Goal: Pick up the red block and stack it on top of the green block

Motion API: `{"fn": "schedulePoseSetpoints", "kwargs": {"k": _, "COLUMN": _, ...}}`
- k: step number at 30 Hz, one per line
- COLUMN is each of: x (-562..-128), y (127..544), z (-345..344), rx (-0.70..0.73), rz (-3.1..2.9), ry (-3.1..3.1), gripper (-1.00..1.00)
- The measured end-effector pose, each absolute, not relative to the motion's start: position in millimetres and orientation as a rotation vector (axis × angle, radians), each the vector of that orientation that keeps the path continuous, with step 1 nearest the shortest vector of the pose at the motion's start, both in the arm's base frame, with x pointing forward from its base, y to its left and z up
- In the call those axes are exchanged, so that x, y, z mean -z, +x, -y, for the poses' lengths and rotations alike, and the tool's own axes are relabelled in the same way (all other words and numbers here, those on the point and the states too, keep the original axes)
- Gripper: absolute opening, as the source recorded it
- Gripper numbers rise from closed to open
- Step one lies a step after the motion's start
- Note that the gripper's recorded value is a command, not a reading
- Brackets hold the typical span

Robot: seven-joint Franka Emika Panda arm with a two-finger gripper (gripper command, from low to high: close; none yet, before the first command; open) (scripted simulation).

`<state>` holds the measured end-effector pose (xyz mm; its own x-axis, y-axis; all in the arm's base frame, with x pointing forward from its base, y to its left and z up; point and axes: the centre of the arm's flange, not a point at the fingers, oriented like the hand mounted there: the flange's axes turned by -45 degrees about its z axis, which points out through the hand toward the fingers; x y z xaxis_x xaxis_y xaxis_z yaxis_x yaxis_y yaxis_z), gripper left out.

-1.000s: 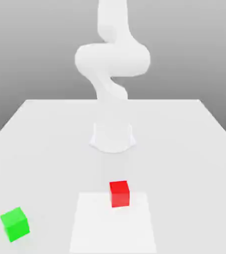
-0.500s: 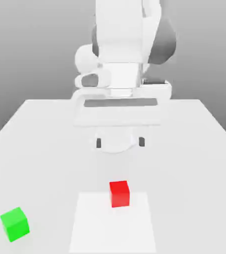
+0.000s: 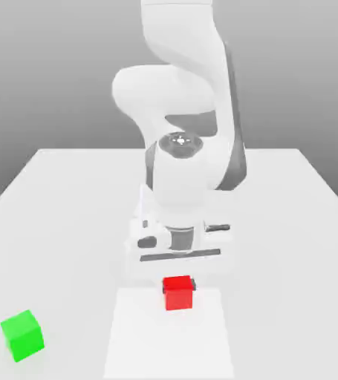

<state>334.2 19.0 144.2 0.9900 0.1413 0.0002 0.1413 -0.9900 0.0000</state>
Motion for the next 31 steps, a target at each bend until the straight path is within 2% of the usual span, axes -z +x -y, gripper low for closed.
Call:
{"fn": "schedulePoseSetpoints", "kwargs": {"k": 10, "x": -209, "y": 345, "z": -7, "rx": 0.001, "rz": -0.137, "ry": 3.141, "gripper": -1.0}}
{"fn": "schedulePoseSetpoints", "kwargs": {"k": 16, "x": -226, "y": 398, "z": 97, "rx": 0.002, "rz": 0.451, "ry": 3.121, "gripper": -1.0}}
{"fn": "schedulePoseSetpoints", "kwargs": {"k": 22, "x": -242, "y": 425, "z": 215, "rx": 0.0, "rz": 0.982, "ry": 2.99, "gripper": -1.0}}
{"fn": "schedulePoseSetpoints", "kwargs": {"k": 24, "x": -234, "y": 427, "z": 238, "rx": -0.001, "rz": 1.072, "ry": 2.956, "gripper": -1.0}}
{"fn": "schedulePoseSetpoints", "kwargs": {"k": 27, "x": -197, "y": 428, "z": 245, "rx": -0.001, "rz": 1.098, "ry": 2.945, "gripper": -1.0}}
{"fn": "schedulePoseSetpoints", "kwargs": {"k": 28, "x": -187, "y": 428, "z": 245, "rx": -0.001, "rz": 1.1, "ry": 2.943, "gripper": 1.0}}
{"fn": "schedulePoseSetpoints", "kwargs": {"k": 31, "x": -187, "y": 428, "z": 245, "rx": -0.001, "rz": 1.1, "ry": 2.943, "gripper": 1.0}}
